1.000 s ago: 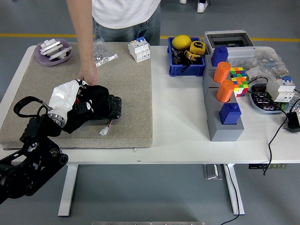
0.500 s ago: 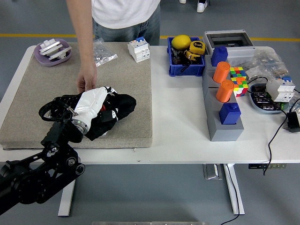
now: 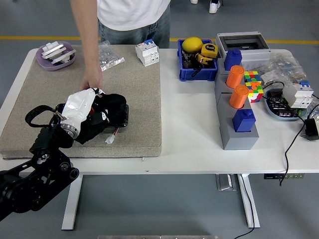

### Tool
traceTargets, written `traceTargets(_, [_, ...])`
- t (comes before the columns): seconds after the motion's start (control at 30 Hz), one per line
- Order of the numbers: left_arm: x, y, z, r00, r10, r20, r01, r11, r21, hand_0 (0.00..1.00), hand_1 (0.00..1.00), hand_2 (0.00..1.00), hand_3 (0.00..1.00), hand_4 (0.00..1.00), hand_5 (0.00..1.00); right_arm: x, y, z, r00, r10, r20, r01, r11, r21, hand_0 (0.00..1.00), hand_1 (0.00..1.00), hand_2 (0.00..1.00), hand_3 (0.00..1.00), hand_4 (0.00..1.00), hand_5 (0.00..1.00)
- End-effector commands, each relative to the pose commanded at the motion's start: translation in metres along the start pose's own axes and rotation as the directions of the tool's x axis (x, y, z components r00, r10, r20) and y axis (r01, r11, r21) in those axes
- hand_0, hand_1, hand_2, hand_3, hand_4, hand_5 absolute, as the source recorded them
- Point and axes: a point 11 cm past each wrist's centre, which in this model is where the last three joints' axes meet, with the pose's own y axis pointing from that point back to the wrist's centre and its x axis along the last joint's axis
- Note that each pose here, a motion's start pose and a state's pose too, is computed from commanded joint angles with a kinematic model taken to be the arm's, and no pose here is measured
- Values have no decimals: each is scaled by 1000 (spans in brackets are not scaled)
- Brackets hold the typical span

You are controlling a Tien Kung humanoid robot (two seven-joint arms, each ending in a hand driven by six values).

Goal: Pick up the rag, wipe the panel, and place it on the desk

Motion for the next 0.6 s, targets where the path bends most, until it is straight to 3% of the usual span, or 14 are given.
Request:
traceTargets(0.33, [26,-4,-56,997,71,16,-73,988,140,185,239,550,544,285,2,1,0,1,1000,0,4,0,1000,0,764,702,711,684,998,520])
traceTargets(0.6, [38,-5,-86,994,104,27,-107,971,216,186,238,550,543,281,2,1,0,2,1000,1,5,-1,1000,-2,764,702,711,685,998,521])
